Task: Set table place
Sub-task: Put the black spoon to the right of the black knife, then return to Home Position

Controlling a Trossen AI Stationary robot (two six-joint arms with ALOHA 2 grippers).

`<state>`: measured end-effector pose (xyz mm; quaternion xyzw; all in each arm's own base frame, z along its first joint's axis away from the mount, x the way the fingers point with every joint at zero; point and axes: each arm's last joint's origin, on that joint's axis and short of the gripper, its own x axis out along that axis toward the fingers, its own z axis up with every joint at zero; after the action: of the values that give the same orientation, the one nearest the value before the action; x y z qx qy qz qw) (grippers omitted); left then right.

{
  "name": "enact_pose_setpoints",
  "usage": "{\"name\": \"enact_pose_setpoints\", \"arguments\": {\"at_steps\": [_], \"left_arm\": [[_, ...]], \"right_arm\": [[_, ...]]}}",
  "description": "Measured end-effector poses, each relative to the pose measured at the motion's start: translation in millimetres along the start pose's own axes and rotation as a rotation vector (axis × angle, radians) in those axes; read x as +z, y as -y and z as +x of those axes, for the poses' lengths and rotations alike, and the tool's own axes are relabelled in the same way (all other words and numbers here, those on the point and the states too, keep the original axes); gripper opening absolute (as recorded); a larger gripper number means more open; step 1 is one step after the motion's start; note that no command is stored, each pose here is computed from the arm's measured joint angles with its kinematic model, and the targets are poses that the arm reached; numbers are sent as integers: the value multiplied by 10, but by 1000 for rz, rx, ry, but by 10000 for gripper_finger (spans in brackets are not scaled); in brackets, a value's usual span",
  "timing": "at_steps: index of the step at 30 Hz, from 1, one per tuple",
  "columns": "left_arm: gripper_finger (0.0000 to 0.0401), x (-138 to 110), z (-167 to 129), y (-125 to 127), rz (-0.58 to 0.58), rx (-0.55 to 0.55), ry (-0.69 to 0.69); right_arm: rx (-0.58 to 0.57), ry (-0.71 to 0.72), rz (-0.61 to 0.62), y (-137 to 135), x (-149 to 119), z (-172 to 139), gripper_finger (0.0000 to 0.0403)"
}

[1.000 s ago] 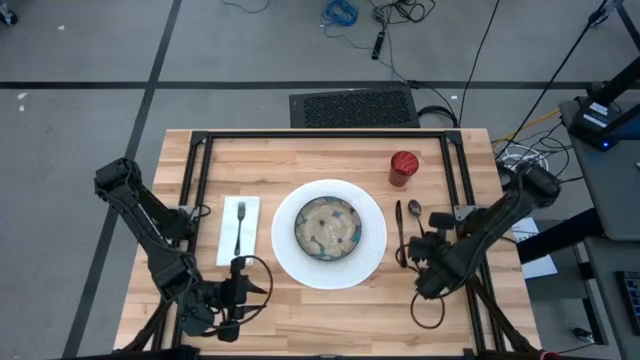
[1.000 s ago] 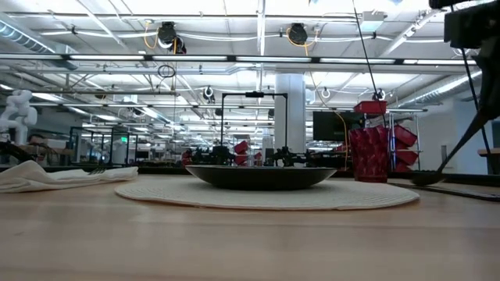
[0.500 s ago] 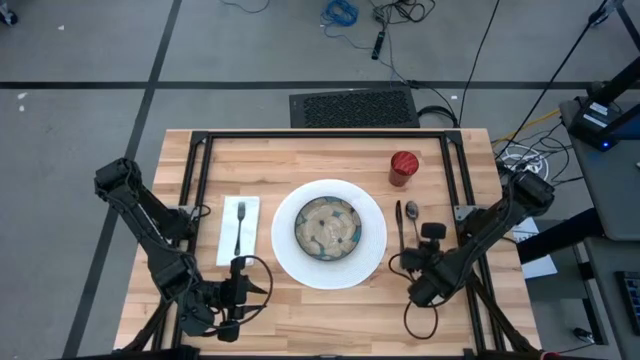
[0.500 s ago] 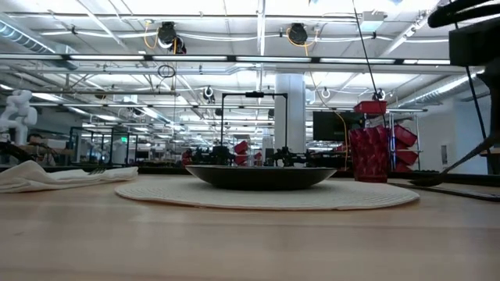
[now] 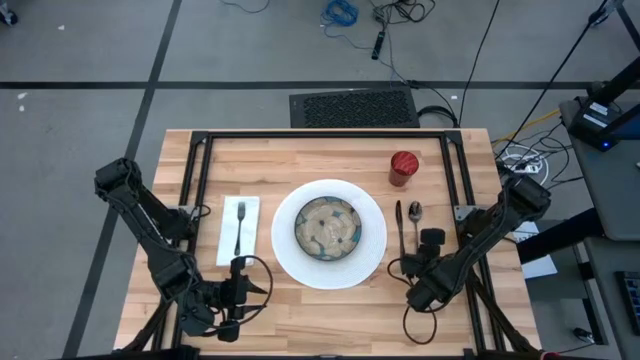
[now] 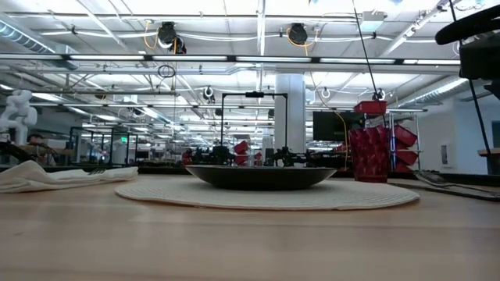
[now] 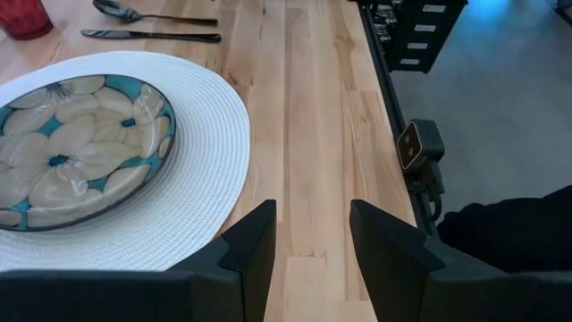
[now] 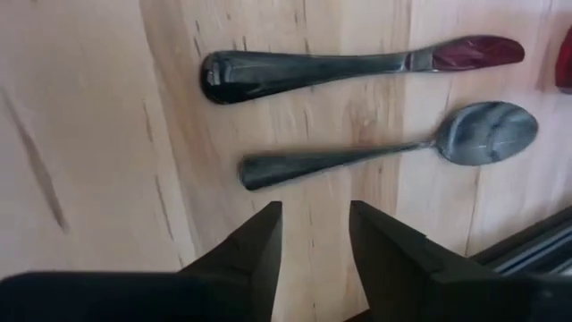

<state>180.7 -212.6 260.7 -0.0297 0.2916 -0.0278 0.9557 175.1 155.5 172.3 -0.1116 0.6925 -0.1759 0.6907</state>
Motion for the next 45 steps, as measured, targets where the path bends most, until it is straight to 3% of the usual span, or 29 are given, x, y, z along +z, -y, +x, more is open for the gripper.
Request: {"name": "enact_pose_setpoints", "arguments": {"at_steps": [8,14,21,27,31,36,41,45], "left_arm": [[130,0,0,0,0,0,0],[130,0,0,0,1,0,0],[130,1,0,-5,5,16,11],[130,10,0,-16,2,53,39],[130,20,3,-26,-3,76,58],[130,22,54,-46,-24,138,88],[130,35,254,-154,-11,327,148],[130,97,471,-350,-12,381,87]], "right_arm": [[-27,-7,18,-9,2,28,120],[-46,56,124,37,10,-22,121],[-80,287,234,295,2,-368,121],[-73,574,432,597,-56,-610,118],[-9,598,518,759,-23,-670,99],[4,630,580,912,195,-652,76],[53,719,648,1079,630,-576,65],[181,771,527,1266,910,-557,62]]}}
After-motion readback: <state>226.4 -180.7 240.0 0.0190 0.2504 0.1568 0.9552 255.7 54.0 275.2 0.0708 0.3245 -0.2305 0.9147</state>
